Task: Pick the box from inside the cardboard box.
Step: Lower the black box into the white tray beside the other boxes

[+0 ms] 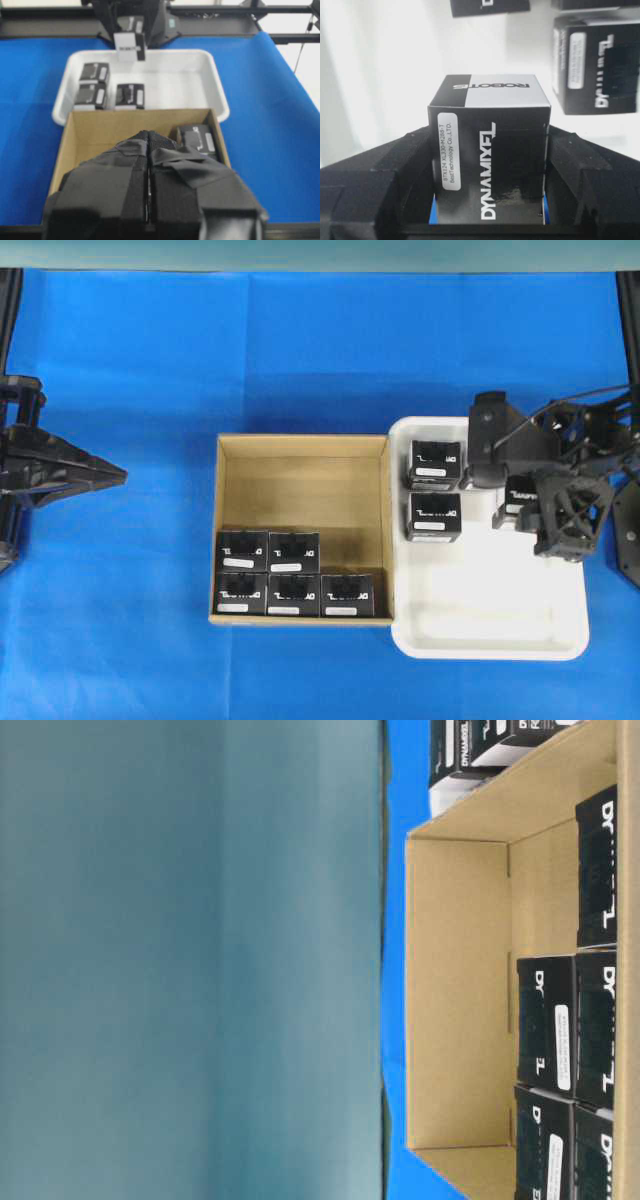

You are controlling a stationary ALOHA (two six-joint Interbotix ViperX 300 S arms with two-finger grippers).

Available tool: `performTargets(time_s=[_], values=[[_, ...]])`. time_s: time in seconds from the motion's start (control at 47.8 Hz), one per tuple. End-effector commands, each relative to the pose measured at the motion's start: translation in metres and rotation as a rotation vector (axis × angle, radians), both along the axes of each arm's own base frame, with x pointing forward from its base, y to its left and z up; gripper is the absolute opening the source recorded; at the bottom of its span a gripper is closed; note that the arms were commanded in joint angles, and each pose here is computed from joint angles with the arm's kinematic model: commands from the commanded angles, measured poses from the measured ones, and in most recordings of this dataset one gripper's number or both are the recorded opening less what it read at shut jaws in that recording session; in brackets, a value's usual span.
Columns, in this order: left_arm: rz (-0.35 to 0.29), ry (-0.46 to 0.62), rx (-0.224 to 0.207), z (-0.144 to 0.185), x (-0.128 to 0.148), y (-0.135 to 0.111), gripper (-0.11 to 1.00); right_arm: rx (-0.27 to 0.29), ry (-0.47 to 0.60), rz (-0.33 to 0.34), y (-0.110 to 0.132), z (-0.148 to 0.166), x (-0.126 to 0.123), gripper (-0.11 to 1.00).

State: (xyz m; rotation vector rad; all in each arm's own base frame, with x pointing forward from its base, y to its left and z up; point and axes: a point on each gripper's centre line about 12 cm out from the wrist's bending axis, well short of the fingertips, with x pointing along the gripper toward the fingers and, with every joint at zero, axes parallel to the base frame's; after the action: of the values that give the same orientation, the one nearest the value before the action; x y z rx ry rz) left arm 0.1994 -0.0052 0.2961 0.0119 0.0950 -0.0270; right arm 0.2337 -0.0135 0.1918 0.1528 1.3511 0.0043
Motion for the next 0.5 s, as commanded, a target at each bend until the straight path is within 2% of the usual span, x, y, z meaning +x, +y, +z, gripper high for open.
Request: performTargets(time_s=[0.0, 0.481], values=[[0.001, -0.025, 0.001, 0.01, 0.002, 0.0, -0.04, -0.003, -0.006, 0.009, 0.002, -0.009, 0.003, 0.63], [0.001, -0.026, 0.001, 0.011, 0.002, 0.0, -0.04, -0.026, 0.021, 0.035, 0.004, -0.051, 0.017, 0.63]])
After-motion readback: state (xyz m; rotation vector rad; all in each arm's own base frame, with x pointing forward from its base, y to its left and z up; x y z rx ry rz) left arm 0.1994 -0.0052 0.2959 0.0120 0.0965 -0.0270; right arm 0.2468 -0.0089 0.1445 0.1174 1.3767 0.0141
